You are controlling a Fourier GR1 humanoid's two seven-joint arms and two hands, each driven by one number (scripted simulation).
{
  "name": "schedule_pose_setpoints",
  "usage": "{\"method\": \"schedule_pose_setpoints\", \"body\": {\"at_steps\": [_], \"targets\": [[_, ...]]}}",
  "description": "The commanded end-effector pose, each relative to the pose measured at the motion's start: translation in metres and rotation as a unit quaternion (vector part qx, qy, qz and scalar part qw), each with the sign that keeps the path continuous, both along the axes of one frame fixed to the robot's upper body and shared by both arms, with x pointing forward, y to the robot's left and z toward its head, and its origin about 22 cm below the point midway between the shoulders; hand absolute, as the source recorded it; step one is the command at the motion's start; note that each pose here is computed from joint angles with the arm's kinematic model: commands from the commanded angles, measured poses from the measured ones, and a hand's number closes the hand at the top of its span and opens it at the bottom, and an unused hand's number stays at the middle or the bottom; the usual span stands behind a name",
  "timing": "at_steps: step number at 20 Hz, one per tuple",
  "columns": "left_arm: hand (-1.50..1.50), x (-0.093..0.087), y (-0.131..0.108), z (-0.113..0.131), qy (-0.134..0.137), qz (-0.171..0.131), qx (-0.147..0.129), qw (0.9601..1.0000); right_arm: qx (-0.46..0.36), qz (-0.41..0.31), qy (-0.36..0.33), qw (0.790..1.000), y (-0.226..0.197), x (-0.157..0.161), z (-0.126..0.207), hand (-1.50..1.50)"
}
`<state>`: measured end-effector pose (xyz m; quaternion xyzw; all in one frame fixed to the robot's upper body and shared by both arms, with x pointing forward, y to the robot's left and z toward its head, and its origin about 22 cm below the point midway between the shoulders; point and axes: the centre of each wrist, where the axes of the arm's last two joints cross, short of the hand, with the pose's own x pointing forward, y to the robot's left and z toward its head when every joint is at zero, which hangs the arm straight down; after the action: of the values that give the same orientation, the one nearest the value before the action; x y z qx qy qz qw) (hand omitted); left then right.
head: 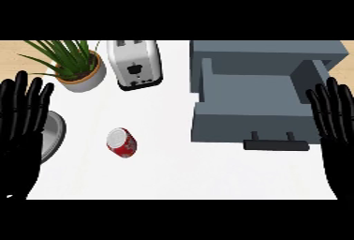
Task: Pick up the can, place it into the drawer and close the drawer
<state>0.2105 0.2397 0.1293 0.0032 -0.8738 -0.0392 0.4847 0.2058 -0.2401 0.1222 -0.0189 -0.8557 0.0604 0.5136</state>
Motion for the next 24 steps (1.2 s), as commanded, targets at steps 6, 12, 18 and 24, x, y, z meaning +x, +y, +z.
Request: {"method": "schedule_pose_setpoints", "body": {"at_steps": [6, 12, 18, 24], "targets": [[-1.50, 0.011, -0.001, -0.002, 0.009, -0.312, 0.014, 0.9498, 0.022, 0.024, -0.004, 0.999, 0.004, 0.004, 0.006, -1.50], [-1.50, 0.001, 0.064, -0.014, 0.177, -0.276, 0.091, 0.9404, 0.041, -0.125, 0.129, 0.983, -0.037, -0.018, -0.018, -1.50], [-1.50, 0.017, 0.115, 0.009, 0.181, -0.279, 0.088, 0.9390, 0.053, -0.125, 0.129, 0.982, -0.048, -0.042, -0.016, -1.50], [-1.50, -0.004, 0.128, 0.005, 0.198, -0.280, 0.091, 0.9349, 0.057, -0.133, 0.125, 0.981, -0.080, -0.070, -0.036, -1.50]]}}
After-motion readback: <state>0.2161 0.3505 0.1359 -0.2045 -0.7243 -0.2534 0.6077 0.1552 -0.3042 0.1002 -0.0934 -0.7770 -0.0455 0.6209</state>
